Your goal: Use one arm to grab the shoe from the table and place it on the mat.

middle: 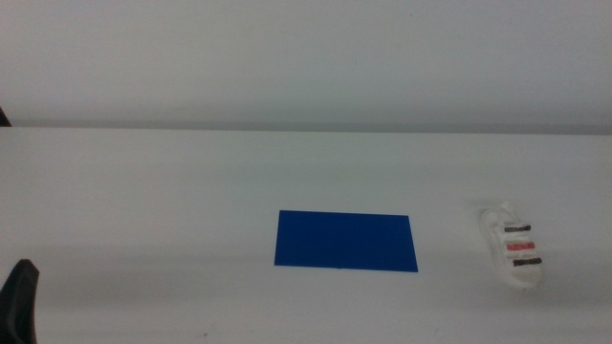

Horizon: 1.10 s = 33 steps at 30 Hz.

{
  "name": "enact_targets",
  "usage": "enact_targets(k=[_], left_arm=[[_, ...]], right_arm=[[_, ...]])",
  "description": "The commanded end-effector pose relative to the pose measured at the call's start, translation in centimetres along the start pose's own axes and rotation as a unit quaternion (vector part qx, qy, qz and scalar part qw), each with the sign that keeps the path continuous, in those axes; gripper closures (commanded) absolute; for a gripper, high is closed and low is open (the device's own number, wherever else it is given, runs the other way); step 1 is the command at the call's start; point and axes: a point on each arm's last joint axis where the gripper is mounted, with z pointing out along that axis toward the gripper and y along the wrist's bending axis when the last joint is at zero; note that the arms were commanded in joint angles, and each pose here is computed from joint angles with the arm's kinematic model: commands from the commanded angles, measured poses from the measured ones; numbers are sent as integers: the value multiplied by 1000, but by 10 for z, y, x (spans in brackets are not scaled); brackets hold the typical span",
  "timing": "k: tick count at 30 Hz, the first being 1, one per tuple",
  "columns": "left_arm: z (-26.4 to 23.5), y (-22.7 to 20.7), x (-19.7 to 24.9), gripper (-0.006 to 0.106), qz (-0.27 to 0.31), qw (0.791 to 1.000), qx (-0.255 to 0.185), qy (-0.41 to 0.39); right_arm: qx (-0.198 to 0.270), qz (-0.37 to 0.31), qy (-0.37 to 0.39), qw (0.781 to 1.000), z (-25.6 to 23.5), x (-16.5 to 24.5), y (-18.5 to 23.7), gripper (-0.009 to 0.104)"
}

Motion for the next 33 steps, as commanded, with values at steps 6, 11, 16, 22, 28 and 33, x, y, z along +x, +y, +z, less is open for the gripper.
enact_targets(k=[6, 11, 16, 22, 28, 33], left_arm=[[-1, 1, 11, 7, -4, 1000, 0, -8], [-1, 1, 11, 7, -4, 1000, 0, -8], [-1, 1, 11, 7, -4, 1000, 0, -8], [-1, 1, 11, 7, -4, 1000, 0, -8], [-1, 1, 11, 7, -4, 1000, 0, -8], [-1, 1, 11, 7, -4, 1000, 0, -8]], right_arm=[[4, 4, -8, 1000, -1, 11, 0, 2], [8, 1, 20, 1000, -4, -5, -1, 2], [6, 26, 110, 994, 0, -58, 0, 2], [14, 30, 373, 927, 19, -110, 1, 2], [17, 41, 465, 884, 53, -125, 2, 2], [27, 21, 492, 870, 79, -115, -2, 2]])
